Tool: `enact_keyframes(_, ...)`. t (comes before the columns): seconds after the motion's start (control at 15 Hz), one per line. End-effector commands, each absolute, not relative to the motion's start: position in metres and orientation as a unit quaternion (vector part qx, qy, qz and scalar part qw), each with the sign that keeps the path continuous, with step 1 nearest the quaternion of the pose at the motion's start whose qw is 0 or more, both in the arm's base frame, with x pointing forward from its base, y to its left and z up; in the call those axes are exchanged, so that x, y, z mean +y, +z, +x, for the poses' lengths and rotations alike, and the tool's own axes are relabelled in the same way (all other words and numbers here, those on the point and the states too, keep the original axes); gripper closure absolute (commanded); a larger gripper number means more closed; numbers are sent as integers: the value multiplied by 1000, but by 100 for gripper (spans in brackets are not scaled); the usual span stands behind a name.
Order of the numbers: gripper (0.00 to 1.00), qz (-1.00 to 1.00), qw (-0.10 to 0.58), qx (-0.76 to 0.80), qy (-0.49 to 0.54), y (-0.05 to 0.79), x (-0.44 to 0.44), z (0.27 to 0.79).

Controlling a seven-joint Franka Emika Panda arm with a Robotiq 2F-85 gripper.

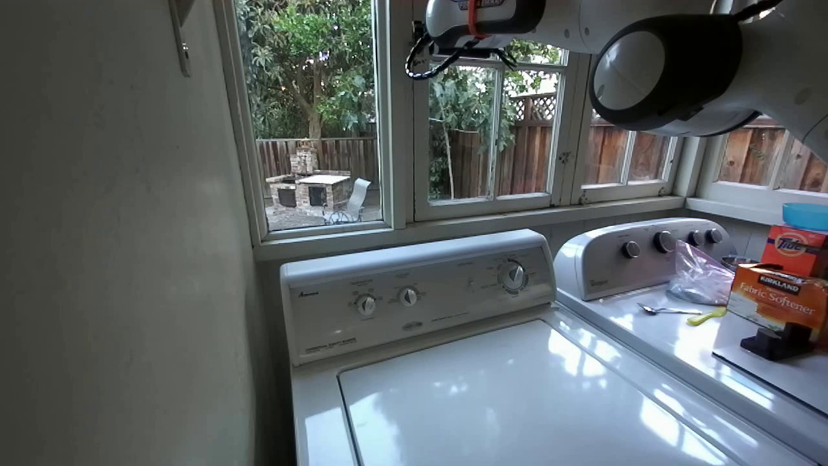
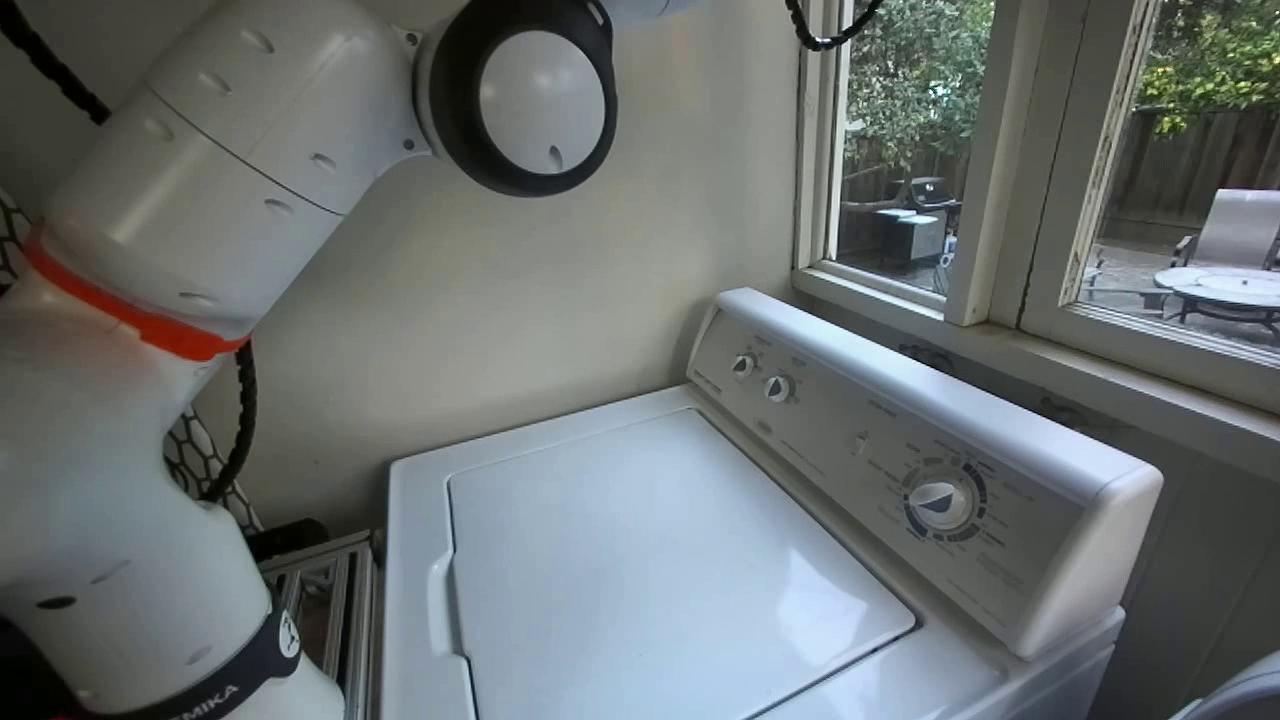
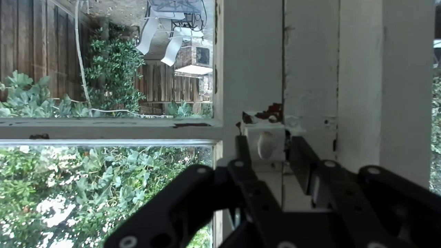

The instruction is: Open the window.

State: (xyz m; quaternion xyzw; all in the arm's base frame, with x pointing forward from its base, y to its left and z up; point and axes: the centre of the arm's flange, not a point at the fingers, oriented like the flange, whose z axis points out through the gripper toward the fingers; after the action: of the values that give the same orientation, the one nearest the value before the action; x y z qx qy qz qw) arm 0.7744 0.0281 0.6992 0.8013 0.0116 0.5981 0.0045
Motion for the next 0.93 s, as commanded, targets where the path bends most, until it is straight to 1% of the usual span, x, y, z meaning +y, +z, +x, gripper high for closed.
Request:
enact_keyframes(0.0, 36, 802, 7, 3, 597, 717, 31, 809)
enact_keyframes(0.07, 30, 802, 6, 3, 597, 717, 30, 809)
enact_keyframes(0.13, 22, 802, 5, 3, 597, 717, 30, 808)
enact_keyframes(0.33, 1, 802, 6, 3, 598, 717, 30, 808)
enact_keyframes(0.6, 0, 805, 5, -1, 594, 717, 31, 807)
enact_keyframes(0.67, 0, 801, 6, 8, 598, 699, 27, 775)
enact_keyframes(0.87, 0, 801, 6, 7, 598, 699, 27, 775)
